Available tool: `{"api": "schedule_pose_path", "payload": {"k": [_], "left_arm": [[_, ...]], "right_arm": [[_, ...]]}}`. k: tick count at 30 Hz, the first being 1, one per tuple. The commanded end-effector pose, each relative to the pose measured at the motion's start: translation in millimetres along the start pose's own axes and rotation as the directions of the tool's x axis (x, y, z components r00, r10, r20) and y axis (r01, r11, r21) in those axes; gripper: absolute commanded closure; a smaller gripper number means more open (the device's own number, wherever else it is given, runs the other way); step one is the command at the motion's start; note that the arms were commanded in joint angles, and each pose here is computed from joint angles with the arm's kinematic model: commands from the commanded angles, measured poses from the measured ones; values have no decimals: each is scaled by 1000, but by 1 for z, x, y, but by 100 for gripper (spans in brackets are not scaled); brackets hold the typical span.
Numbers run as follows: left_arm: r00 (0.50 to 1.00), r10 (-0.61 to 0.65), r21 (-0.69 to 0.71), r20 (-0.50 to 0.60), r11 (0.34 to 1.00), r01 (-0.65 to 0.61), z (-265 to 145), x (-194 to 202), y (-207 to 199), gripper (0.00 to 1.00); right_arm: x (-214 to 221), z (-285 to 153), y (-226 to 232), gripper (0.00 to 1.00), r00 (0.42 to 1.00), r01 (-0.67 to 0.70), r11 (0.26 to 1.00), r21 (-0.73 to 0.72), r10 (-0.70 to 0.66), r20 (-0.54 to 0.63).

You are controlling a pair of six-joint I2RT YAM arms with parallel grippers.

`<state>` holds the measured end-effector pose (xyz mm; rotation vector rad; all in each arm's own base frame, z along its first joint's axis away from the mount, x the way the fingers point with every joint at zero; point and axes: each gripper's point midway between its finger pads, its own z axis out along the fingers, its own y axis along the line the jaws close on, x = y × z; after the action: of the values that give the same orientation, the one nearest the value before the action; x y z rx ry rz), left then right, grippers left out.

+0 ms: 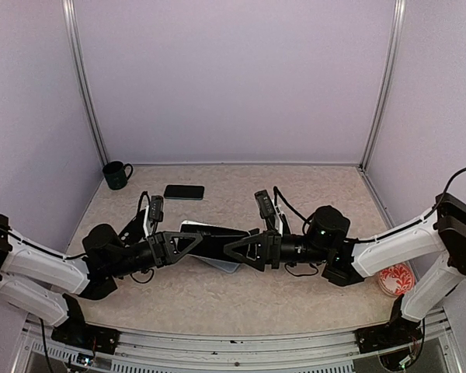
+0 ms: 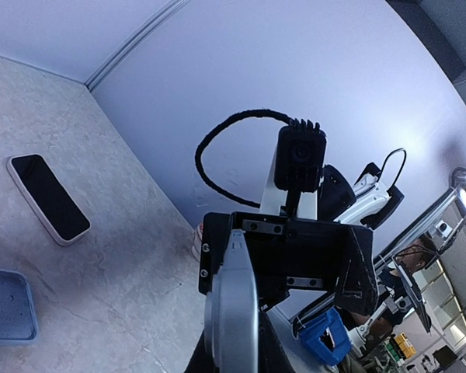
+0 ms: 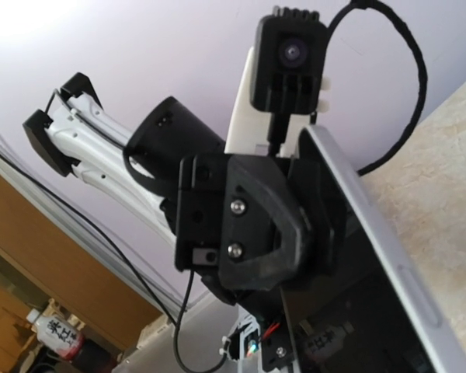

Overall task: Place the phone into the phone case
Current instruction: Pass from the left arm to the right

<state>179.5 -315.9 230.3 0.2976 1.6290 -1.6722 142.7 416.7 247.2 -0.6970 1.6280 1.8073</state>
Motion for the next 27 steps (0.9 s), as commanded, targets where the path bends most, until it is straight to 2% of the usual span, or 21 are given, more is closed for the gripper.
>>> {"api": "schedule_pose_path", "payload": {"k": [1, 10, 18, 22, 27], "left_arm": [[996, 32, 73, 83, 997, -38, 10, -20, -20, 100], [995, 27, 49, 93, 998, -31, 12, -20, -13, 100], [995, 25, 21, 100, 999, -27, 12, -20, -9, 100], [996, 20, 16, 91, 1000, -22, 13, -17, -6, 100], [996, 16, 9, 91, 1000, -17, 13, -15, -4, 100]], "right_arm": [[-10, 4, 10, 7, 1000, 2, 998, -59, 0, 27], [-6, 6, 9, 15, 1000, -22, 997, -80, 24, 20], [-9, 7, 6, 27, 1000, 2, 998, -57, 0, 29], [-11, 8, 6, 40, 999, 18, 998, -52, -17, 28], [-13, 9, 9, 64, 999, 32, 998, -61, -30, 33]]}}
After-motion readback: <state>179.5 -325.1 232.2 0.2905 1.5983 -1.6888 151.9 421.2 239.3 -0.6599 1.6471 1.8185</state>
